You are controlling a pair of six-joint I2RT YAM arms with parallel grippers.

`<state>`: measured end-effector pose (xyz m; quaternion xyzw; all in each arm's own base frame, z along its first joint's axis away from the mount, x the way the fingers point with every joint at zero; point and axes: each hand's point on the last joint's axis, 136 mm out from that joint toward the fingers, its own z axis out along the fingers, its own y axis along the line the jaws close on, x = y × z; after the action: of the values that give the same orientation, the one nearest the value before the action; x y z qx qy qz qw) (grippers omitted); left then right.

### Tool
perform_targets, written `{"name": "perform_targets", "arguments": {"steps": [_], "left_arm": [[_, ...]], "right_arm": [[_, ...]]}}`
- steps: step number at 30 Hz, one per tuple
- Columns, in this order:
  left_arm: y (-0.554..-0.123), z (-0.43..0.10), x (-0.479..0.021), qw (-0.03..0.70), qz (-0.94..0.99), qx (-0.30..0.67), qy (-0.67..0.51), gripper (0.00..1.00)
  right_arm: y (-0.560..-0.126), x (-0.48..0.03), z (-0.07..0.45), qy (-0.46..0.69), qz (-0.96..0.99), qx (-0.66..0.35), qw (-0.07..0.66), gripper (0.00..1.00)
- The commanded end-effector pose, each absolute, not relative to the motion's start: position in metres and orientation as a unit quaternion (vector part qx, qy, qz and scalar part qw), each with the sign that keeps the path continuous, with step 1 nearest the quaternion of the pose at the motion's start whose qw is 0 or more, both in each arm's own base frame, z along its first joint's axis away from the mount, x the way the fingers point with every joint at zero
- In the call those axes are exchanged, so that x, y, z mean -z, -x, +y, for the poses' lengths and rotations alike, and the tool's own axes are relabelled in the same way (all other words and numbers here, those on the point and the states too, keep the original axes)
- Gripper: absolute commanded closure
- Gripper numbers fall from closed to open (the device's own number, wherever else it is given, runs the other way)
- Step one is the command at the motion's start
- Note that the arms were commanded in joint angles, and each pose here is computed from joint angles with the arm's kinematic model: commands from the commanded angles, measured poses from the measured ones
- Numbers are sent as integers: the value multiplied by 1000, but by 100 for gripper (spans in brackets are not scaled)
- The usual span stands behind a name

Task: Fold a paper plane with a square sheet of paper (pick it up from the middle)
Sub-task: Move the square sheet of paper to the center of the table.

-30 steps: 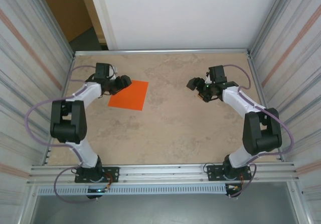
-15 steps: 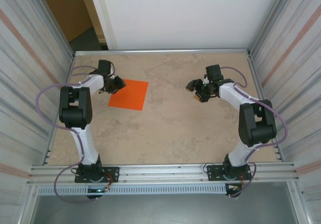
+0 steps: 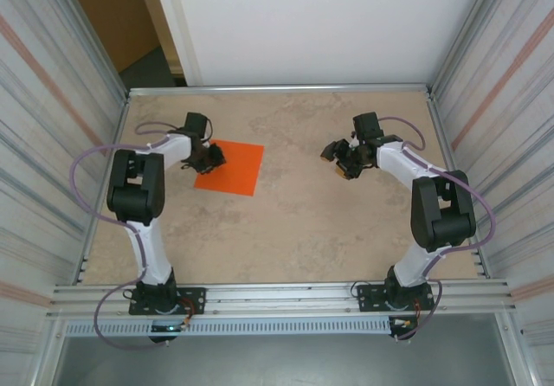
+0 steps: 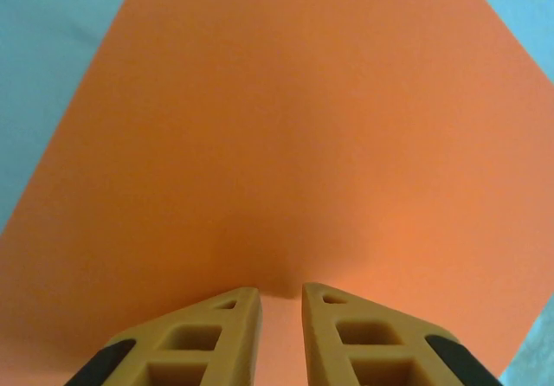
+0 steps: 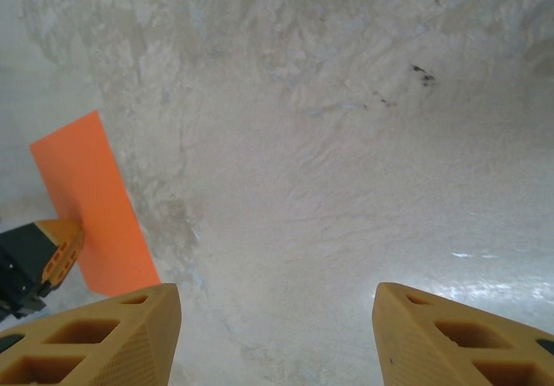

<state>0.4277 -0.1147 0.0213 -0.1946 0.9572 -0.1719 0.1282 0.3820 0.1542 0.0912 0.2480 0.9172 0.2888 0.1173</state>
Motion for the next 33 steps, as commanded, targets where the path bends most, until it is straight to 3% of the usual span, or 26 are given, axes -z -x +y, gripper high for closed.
{"name": "perform_targets", "arguments": {"steps": [1, 11, 16, 24, 33], "left_arm": [[-366, -134, 10, 39, 964, 141, 223, 79], [-297, -248, 7, 27, 918, 217, 330, 82], [-286, -296, -5, 27, 920, 247, 302, 81], [-313, -302, -71, 99, 933, 303, 164, 74], [-303, -279, -39, 46, 955, 284, 76, 79]], "right_arm": [[-377, -98, 152, -240, 924, -272, 118, 41], [-344, -85, 164, -204, 943, -248, 89, 42], [-323, -74, 180, -171, 952, -245, 62, 42], [-308, -71, 193, -136, 954, -263, 42, 48], [-292, -55, 197, -117, 953, -280, 18, 58]]}}
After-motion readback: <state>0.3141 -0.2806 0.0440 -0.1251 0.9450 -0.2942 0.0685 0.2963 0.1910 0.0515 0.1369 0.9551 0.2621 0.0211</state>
